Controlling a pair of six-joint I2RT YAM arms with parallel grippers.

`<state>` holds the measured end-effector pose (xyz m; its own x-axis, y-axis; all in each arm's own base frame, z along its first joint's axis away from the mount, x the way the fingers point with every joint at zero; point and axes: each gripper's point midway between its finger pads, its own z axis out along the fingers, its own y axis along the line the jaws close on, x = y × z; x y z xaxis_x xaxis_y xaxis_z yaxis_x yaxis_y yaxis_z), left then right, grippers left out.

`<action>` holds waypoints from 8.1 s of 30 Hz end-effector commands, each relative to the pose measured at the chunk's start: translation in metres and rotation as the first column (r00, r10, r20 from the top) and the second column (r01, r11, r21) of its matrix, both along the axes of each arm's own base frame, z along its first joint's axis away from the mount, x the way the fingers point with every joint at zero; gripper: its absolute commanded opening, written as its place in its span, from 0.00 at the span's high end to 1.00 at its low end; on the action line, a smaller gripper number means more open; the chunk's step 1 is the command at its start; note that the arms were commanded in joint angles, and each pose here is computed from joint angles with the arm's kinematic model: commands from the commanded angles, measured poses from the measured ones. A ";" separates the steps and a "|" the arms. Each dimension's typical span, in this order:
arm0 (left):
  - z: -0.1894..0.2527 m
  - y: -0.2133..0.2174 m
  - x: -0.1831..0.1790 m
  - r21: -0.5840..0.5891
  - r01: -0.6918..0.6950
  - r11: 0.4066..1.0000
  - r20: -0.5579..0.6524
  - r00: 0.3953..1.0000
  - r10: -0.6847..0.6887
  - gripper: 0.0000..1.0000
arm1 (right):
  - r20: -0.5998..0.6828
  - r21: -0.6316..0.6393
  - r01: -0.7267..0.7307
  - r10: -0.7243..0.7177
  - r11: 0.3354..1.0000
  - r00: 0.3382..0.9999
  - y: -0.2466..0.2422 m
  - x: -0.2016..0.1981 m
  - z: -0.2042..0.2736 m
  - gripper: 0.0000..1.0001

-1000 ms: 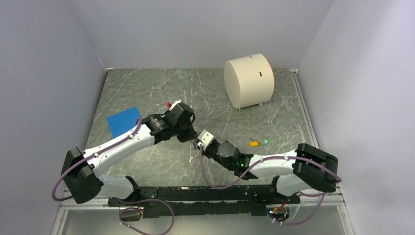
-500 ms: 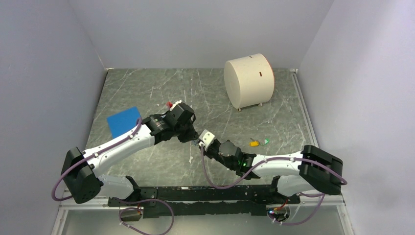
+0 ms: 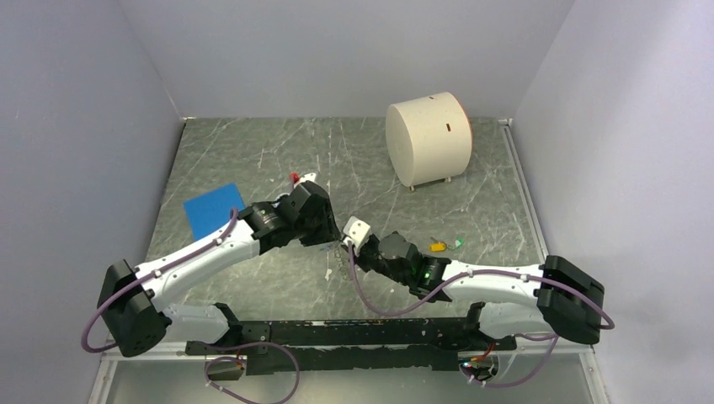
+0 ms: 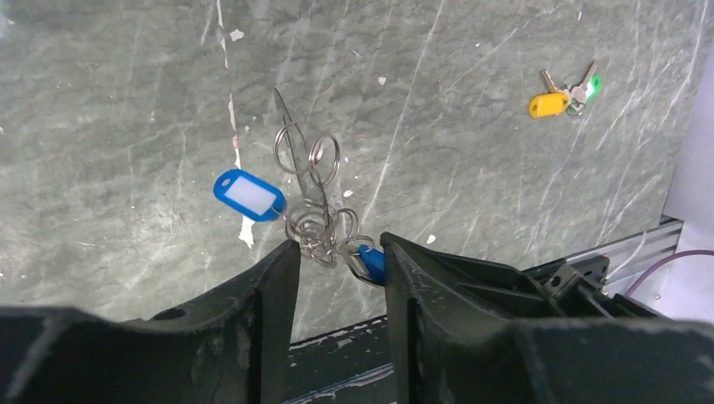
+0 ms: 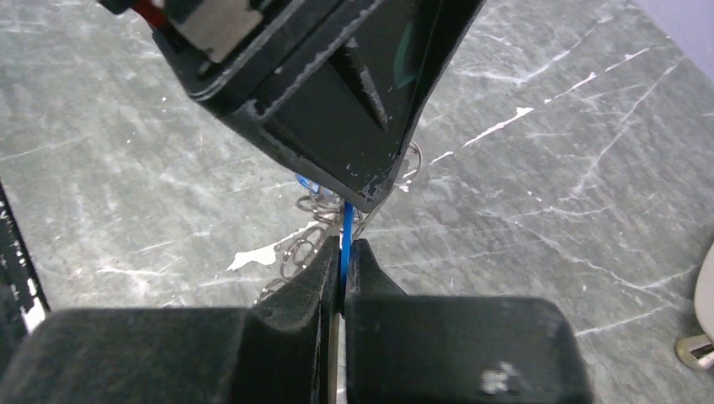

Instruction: Remove the keys from the keyring

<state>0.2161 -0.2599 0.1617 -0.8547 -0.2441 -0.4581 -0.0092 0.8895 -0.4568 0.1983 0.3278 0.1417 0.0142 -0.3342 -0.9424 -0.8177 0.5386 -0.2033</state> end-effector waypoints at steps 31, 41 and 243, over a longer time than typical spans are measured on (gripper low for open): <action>-0.003 0.000 0.010 0.081 0.348 0.934 0.494 0.800 -0.341 0.47 | -0.317 -0.103 0.003 -0.036 0.995 0.948 -0.004 0.001 0.043 1.00; -0.023 0.002 0.006 0.064 0.359 0.931 0.539 0.773 -0.336 0.52 | -0.376 -0.137 0.040 -0.089 0.990 0.922 -0.008 0.006 0.024 1.00; -0.052 -0.019 -0.017 0.309 0.417 0.855 0.761 0.430 -0.485 0.91 | -0.881 -0.028 0.066 -0.056 0.997 0.471 -0.006 0.020 -0.002 1.00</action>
<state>0.1995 -0.2773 0.0972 -0.0814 0.1841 -0.9795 0.7461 0.6629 0.0626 0.2132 0.3134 0.1259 -0.8660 -0.3100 -0.3924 -0.4953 0.6406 0.5868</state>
